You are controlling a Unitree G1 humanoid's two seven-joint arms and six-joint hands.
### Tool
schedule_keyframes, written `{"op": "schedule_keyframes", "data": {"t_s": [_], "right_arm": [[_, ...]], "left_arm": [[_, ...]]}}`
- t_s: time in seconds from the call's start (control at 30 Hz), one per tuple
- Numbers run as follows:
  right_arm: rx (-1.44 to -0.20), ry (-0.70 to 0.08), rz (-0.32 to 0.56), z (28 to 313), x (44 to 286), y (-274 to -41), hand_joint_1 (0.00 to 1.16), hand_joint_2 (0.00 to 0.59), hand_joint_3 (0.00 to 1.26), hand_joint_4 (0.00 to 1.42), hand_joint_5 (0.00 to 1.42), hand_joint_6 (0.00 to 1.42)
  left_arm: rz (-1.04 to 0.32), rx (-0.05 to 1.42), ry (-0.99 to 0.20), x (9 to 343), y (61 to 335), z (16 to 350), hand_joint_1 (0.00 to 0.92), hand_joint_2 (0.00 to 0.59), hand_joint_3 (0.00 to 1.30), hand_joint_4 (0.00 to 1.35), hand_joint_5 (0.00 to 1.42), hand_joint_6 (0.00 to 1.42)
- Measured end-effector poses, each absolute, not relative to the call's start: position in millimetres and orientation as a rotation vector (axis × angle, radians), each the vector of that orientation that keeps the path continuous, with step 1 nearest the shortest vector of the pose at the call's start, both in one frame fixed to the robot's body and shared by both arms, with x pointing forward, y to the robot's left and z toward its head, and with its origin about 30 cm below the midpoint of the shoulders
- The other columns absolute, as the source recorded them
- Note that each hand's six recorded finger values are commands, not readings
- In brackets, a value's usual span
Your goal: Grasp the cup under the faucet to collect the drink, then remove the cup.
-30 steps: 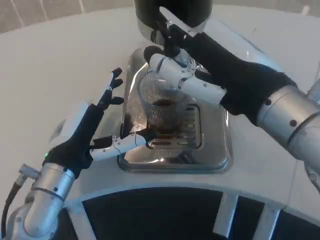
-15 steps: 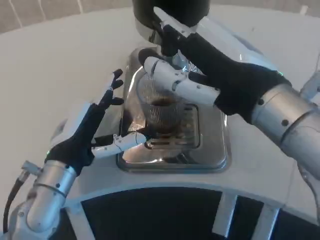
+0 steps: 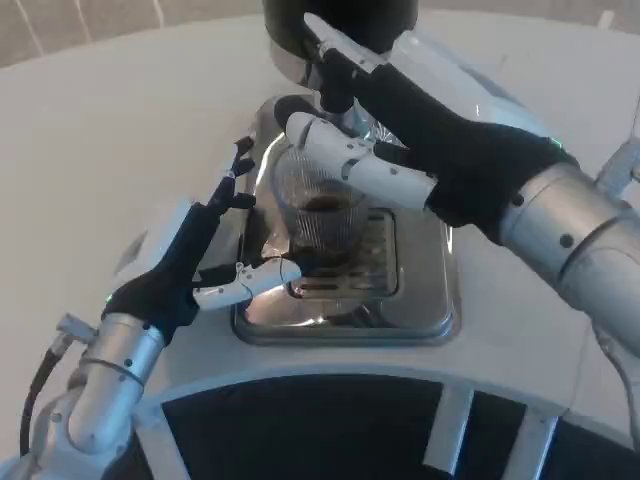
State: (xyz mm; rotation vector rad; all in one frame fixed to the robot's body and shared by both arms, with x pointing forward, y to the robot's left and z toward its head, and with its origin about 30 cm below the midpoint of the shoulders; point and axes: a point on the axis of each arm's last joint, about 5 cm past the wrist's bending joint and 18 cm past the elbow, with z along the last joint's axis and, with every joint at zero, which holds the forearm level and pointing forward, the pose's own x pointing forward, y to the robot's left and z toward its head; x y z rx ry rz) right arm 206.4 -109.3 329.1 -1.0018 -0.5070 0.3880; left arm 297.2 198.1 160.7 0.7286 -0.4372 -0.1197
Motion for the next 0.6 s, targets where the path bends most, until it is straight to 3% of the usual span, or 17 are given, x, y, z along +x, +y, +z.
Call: {"op": "schedule_keyframes", "data": {"t_s": [0.6], "right_arm": [[-0.991, -0.507, 0.372, 329.0, 206.7, -112.1, 0.0, 0.485, 0.0, 0.0, 0.0, 0.0]], "left_arm": [[-0.125, 0.723, -0.438, 301.4, 194.8, 161.3, 0.364, 0.052, 0.0, 0.0, 0.22, 0.08]]}}
